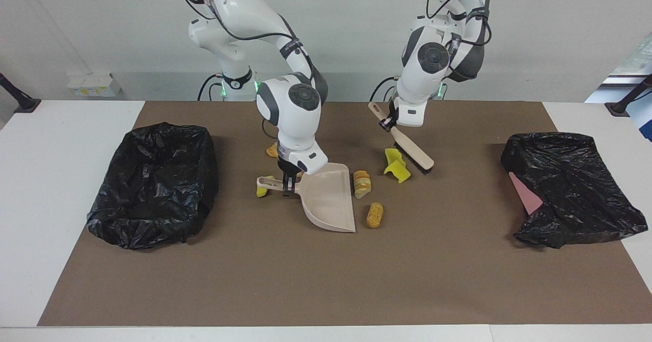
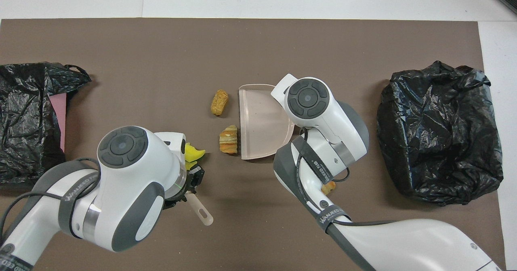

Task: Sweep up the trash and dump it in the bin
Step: 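Sweep the sponge and bread pieces toward the dustpan with the left gripper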

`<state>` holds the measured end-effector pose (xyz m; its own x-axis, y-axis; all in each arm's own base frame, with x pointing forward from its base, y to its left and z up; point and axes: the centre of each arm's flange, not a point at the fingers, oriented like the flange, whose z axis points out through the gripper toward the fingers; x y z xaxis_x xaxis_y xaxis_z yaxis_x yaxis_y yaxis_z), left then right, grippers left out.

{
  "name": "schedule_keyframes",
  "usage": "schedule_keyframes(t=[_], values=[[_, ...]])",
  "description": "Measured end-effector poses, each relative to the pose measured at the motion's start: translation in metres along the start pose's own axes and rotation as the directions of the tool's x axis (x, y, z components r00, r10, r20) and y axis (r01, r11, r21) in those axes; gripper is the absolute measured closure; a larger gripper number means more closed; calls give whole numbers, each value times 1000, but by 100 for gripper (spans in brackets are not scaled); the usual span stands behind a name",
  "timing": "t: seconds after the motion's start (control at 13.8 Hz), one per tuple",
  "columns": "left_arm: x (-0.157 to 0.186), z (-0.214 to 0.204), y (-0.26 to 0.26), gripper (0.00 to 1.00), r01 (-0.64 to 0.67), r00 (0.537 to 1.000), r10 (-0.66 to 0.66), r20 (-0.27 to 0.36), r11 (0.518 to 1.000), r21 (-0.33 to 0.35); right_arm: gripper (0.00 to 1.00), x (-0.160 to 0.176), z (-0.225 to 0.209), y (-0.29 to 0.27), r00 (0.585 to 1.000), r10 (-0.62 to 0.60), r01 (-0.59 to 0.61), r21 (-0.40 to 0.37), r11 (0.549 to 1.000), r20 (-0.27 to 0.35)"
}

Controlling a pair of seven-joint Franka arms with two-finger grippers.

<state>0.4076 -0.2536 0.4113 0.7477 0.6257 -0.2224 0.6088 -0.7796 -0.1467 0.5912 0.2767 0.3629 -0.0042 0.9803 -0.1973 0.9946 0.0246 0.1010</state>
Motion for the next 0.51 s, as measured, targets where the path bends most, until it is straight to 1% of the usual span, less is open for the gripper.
schedule_keyframes(t=[0.07, 0.22, 0.36, 0.51], values=[[-7, 12, -11, 75, 12, 1000, -12, -9, 1000, 18, 68, 0, 0, 0, 1000, -1, 1, 0, 1000, 0], [-20, 36, -25, 75, 8, 999, -7, -41, 1000, 17, 68, 0, 0, 0, 1000, -1, 1, 0, 1000, 0], [-27, 53, -24, 75, -16, 998, 15, -68, 1000, -19, 68, 0, 0, 0, 1000, -1, 1, 0, 1000, 0], [-22, 57, -14, 75, -78, 996, 74, -57, 994, -77, 68, 1, -1, 0, 1000, 0, 0, -5, 1000, -4]])
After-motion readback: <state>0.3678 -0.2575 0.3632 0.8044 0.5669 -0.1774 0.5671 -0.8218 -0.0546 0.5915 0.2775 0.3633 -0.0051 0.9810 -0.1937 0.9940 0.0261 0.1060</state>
